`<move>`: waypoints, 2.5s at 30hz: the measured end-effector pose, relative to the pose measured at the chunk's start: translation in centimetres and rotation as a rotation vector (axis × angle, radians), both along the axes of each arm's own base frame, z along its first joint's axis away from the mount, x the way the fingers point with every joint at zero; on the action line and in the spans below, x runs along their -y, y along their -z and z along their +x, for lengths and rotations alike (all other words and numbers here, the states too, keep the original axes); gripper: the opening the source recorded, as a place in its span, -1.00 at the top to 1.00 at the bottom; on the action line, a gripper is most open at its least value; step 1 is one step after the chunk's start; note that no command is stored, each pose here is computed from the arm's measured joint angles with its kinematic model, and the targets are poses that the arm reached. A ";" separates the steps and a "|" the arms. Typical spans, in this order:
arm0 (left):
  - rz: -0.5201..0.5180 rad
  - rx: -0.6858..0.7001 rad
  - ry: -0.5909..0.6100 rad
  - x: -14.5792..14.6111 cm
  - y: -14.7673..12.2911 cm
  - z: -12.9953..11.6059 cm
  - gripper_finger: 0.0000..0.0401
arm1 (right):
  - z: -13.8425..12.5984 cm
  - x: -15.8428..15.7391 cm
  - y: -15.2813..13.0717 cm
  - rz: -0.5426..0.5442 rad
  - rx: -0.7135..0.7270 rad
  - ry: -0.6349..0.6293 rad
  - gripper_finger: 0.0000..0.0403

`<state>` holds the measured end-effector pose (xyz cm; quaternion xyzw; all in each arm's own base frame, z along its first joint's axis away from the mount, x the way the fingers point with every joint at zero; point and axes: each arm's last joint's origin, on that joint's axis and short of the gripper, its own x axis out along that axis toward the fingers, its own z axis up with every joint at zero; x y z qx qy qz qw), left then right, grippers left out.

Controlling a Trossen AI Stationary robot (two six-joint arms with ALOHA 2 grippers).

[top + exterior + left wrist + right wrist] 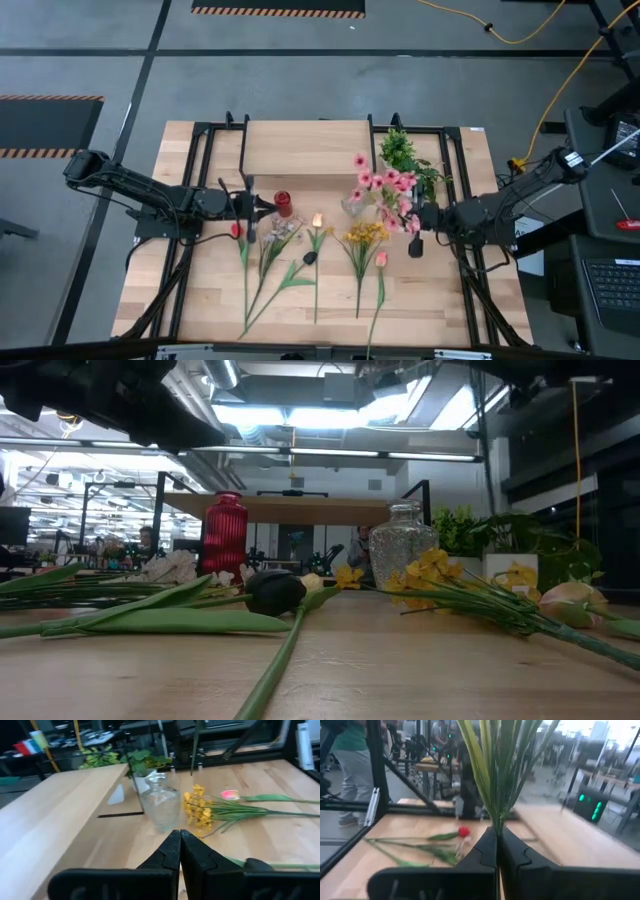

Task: Pick and place flowers into a vace then onto a shelf
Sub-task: Put the pink flowers into the transparent flower vase

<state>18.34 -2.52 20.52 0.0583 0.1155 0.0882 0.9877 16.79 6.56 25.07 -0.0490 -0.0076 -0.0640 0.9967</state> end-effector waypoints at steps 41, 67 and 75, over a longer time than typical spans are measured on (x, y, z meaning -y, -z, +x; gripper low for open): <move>0.097 -0.004 -0.056 -0.2 -0.1 0.0 0.98 | 4.9 5.8 0.4 0.015 0.185 0.071 1.00; 0.097 -0.005 -0.056 -0.2 -0.1 0.0 0.98 | 6.5 6.2 3.6 0.060 0.022 0.091 1.00; 0.098 -0.006 -0.056 -0.2 -0.1 0.0 0.98 | 7.3 6.3 4.9 0.042 -0.026 0.139 1.00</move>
